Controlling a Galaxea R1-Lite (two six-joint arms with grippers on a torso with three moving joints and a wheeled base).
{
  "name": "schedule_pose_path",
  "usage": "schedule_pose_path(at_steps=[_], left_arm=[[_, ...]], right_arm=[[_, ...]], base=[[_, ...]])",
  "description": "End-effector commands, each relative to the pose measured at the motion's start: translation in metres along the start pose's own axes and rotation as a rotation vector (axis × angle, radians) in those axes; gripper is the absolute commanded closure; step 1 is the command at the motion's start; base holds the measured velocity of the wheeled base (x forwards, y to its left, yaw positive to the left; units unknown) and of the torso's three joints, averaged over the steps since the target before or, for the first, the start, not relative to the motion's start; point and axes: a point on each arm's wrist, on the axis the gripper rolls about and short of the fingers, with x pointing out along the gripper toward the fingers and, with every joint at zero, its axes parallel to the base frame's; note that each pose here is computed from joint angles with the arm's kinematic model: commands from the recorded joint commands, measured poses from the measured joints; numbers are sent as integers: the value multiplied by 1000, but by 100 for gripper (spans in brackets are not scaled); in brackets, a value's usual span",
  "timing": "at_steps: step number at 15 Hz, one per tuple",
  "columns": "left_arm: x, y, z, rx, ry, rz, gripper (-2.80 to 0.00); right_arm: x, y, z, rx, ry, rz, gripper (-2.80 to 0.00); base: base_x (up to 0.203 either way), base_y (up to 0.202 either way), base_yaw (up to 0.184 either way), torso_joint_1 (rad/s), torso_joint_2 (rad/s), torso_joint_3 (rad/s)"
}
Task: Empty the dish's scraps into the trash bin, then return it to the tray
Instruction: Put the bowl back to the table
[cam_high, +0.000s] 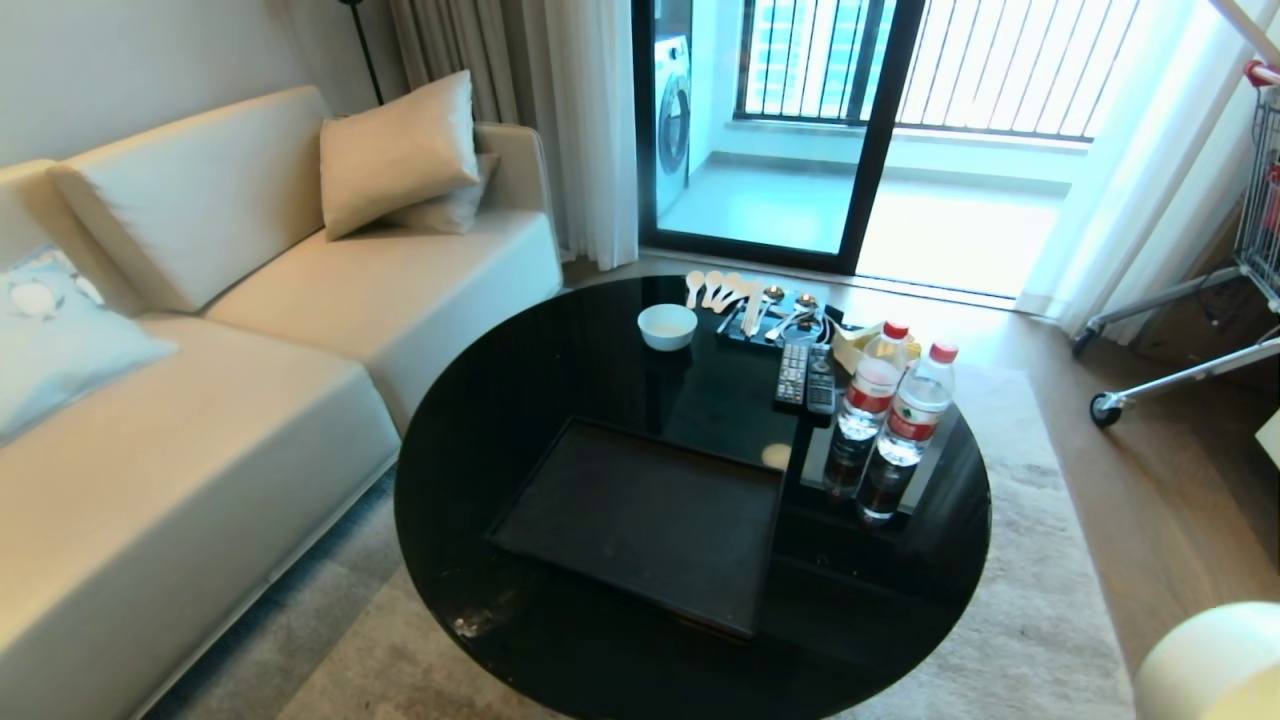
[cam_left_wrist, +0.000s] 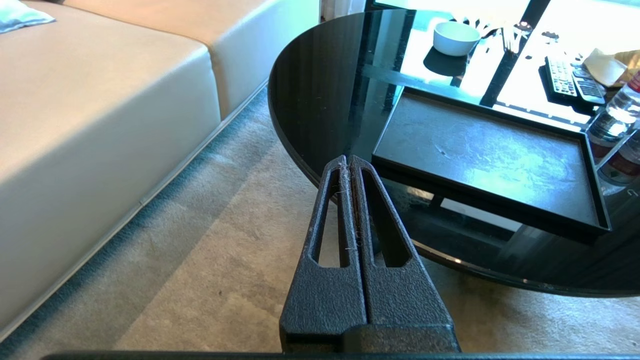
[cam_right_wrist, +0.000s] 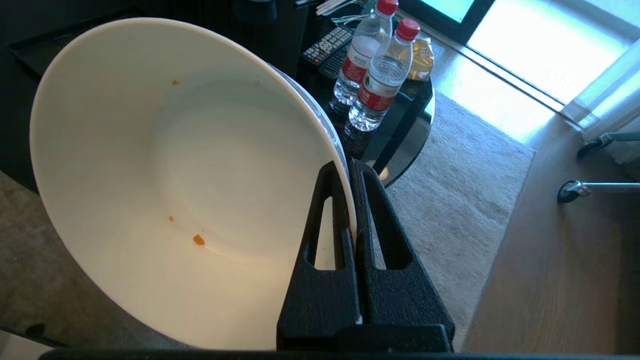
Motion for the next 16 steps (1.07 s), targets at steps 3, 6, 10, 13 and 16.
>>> schedule_pose_path(at_steps=[3, 6, 10, 13, 16], left_arm=[[0, 0, 0, -1, -1, 1, 0], [0, 0, 0, -1, -1, 1, 0], [0, 0, 0, -1, -1, 1, 0], [0, 0, 0, -1, -1, 1, 0], [0, 0, 0, -1, -1, 1, 0]], right_arm=[[108, -30, 44, -33, 164, 104, 0], [190, -26, 65, -89, 138, 195, 0], [286, 21, 79, -111, 121, 252, 0], [334, 70, 89, 34, 147, 187, 0], [351, 109, 88, 271, 288, 113, 0]], base=[[0, 0, 0, 0, 0, 0], [0, 0, 0, 0, 0, 0], [0, 0, 0, 0, 0, 0], [0, 0, 0, 0, 0, 0], [0, 0, 0, 0, 0, 0]])
